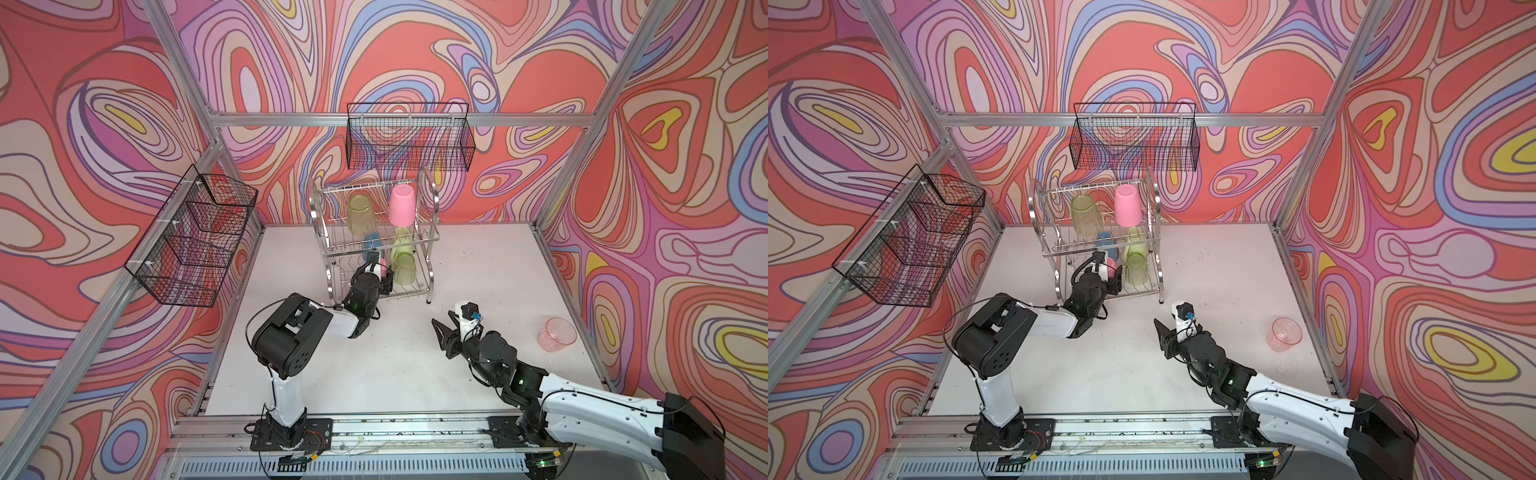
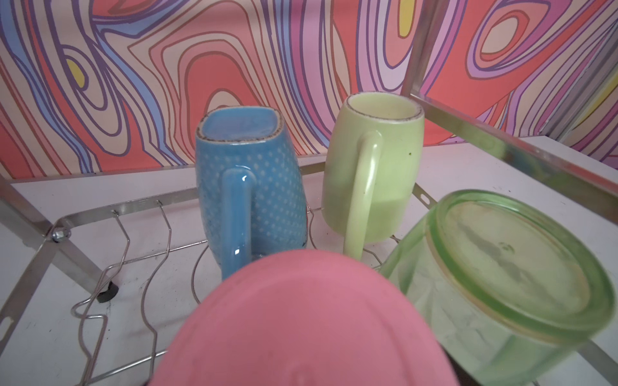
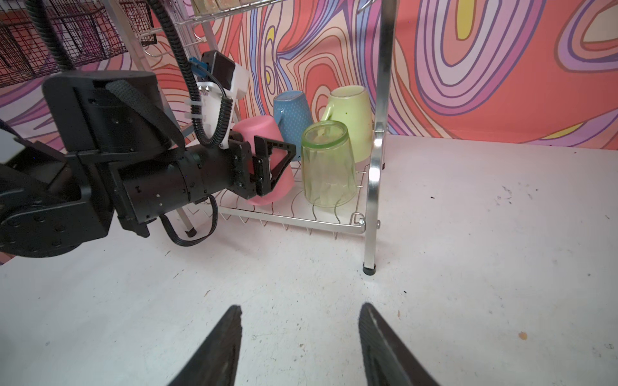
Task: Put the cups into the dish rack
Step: 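Lower the pink cup into the lower rack tier with the left gripper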
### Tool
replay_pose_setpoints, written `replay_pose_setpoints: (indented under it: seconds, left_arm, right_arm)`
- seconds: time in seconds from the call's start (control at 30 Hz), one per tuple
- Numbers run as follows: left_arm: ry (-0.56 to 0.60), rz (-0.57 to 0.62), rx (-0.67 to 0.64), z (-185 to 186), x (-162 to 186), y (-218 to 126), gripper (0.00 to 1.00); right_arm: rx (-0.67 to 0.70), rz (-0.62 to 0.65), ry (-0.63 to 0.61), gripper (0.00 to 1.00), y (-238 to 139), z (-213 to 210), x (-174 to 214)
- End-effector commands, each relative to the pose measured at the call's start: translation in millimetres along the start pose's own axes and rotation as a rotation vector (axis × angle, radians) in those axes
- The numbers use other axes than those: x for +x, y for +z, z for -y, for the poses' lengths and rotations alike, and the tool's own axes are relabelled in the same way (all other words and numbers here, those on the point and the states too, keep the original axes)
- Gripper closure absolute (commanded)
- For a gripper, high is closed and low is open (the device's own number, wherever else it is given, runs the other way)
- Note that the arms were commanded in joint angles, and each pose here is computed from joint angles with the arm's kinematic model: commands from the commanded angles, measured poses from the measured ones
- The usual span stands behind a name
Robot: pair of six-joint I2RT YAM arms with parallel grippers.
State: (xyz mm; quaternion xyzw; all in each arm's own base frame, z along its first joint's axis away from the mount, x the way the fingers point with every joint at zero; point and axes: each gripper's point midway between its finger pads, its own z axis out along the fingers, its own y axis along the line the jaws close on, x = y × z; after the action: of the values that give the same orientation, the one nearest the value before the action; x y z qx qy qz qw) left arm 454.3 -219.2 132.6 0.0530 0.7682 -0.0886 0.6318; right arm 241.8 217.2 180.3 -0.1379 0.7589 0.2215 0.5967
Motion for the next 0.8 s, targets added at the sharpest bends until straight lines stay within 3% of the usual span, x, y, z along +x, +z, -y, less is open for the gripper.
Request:
replay_pose_setpoints:
  seconds: [0.0,0.27,0.57,0.77]
  left_arm:
    - [-0.006,0.063,-0.022,-5.6,-11.4,3.5,0.34]
    - [0.009,0.058,-0.03,-7.7,-7.5,4.0,0.27]
    - [0.025,0.062,-0.018,-6.1,-11.9,1.3,0.11]
    - [0.031,0.072,-0.018,-7.1,-17.5,-3.3,0.09]
  right_arm:
    - [-0.017,-0.003,0.017,0.42,1.7,-0.5,4.0]
    - [-0.021,-0.012,0.019,0.41,6.1,-0.8,4.7]
    - [-0.031,-0.019,0.02,0.39,10.0,-2.4,3.6]
    - [-0.039,-0.017,0.02,0.38,11.2,-3.9,0.9]
